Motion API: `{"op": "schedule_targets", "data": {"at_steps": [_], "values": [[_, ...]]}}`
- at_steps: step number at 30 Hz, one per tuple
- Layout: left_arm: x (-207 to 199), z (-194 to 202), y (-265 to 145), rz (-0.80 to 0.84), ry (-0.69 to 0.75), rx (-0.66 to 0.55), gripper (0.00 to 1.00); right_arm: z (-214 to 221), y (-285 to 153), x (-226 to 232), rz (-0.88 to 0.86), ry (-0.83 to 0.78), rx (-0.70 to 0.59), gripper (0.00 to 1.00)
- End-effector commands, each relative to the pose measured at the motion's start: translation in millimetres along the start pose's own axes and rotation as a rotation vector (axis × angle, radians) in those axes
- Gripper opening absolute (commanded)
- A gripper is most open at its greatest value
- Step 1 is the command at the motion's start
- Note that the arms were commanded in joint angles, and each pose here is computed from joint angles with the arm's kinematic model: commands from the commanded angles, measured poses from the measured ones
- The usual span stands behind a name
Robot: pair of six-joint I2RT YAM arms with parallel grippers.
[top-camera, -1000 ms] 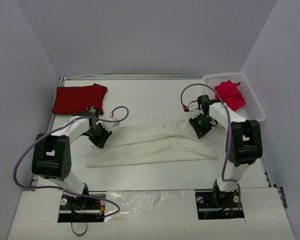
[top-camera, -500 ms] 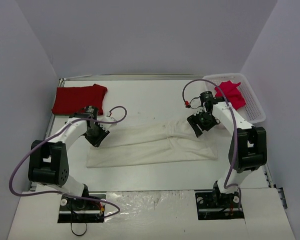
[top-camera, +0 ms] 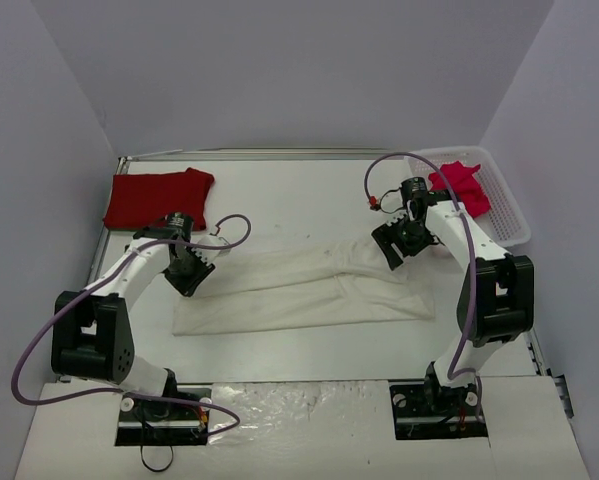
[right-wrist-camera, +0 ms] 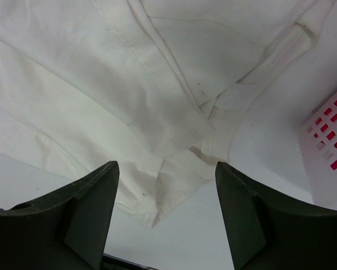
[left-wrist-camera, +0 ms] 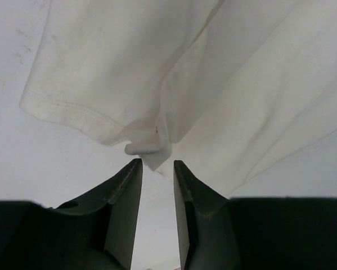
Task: Fold and stack the t-shirts
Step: Fold the other side of the tshirt into a rectangle
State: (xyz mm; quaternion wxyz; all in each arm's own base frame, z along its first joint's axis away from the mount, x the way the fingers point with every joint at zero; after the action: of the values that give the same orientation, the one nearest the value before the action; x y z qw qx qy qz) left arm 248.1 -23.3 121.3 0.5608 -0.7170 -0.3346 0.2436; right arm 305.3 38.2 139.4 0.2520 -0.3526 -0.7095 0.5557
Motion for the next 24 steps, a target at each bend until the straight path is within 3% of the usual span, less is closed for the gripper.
{"op": "schedule_targets", "data": {"at_steps": [1,11,16,19,20,21,24], "values": [[-2,6,-10,-0.013,0.014,0.010,0.26,-7,-2,2,-0.030,-0.006,-0.013,0.65],[1,9,9,-0.018,0.002,0.029,0.38,-6,8,7,-0.063,0.001,-0.039,0.65],[7,9,15,-0.040,-0.012,0.037,0.38,-2,15,10,-0.077,0.004,-0.033,0.65],[7,8,16,-0.038,-0.012,0.037,0.24,0,18,10,-0.080,0.006,-0.028,0.64],[7,8,16,-0.035,-0.010,0.036,0.09,0,20,11,-0.082,0.007,-0.024,0.64],[7,8,16,-0.032,-0.010,0.034,0.03,1,21,11,-0.082,0.010,-0.020,0.64],[6,9,14,-0.031,-0.005,0.031,0.02,3,23,11,-0.080,0.013,-0.012,0.63]]}}
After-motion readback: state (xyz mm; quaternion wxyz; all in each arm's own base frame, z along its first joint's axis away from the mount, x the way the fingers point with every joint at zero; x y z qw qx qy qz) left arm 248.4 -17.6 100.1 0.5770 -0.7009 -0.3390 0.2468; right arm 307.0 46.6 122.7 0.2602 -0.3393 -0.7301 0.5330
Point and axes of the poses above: each gripper's point midway between its finger pads, its own y axis out along the fingers, its own x axis along the line the jaws close on, z = x × y, the point moved 6 cm from there along -y, back along the fingers, and after that the axes turned 4 degrees about -y, right-handed, at the moved point
